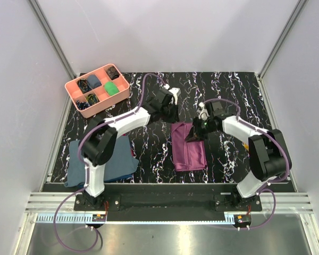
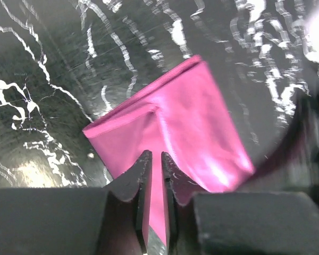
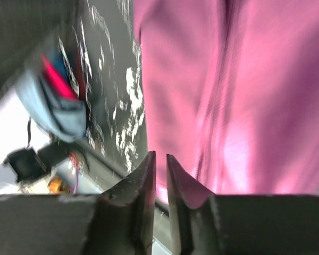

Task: Fold the napkin into a case and place the utensils inside
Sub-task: Fold the lower triangle-folded napkin at the center of the board.

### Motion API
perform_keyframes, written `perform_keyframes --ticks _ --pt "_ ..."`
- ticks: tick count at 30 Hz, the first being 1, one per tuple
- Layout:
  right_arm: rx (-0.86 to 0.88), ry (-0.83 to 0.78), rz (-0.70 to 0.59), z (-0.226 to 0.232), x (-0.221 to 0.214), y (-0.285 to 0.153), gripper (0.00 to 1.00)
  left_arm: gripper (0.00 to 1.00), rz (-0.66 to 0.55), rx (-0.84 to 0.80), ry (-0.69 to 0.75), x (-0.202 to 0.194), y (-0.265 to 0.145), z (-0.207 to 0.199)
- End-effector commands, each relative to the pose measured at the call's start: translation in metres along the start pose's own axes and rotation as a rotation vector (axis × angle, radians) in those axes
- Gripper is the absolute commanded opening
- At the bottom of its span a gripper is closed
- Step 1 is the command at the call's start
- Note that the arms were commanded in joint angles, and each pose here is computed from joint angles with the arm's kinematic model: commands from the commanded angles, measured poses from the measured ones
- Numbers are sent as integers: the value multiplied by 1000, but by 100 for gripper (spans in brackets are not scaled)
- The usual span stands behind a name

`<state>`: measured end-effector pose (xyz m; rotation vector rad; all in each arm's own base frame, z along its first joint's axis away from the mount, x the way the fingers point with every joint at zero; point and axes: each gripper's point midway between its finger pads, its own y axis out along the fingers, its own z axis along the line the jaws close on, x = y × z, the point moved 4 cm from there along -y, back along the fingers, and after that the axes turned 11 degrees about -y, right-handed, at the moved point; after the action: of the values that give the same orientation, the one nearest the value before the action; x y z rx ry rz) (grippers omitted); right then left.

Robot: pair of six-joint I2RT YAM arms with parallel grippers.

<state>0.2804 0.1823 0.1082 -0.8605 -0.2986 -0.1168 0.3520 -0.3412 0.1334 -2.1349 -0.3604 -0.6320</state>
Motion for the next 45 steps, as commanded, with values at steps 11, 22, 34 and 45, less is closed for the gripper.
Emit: perform_keyframes --ticks 11,22,34,45 --pt "187 36 82 28 -41 32 12 7 49 -150 -110 -4 56 9" --pt "141 89 129 7 -62 46 11 8 19 -178 -110 -7 55 9" --pt "229 100 180 25 -83 52 12 7 73 -134 -167 -28 71 26" --pt "171 81 160 21 -93 38 13 6 78 -100 -149 -22 74 28"
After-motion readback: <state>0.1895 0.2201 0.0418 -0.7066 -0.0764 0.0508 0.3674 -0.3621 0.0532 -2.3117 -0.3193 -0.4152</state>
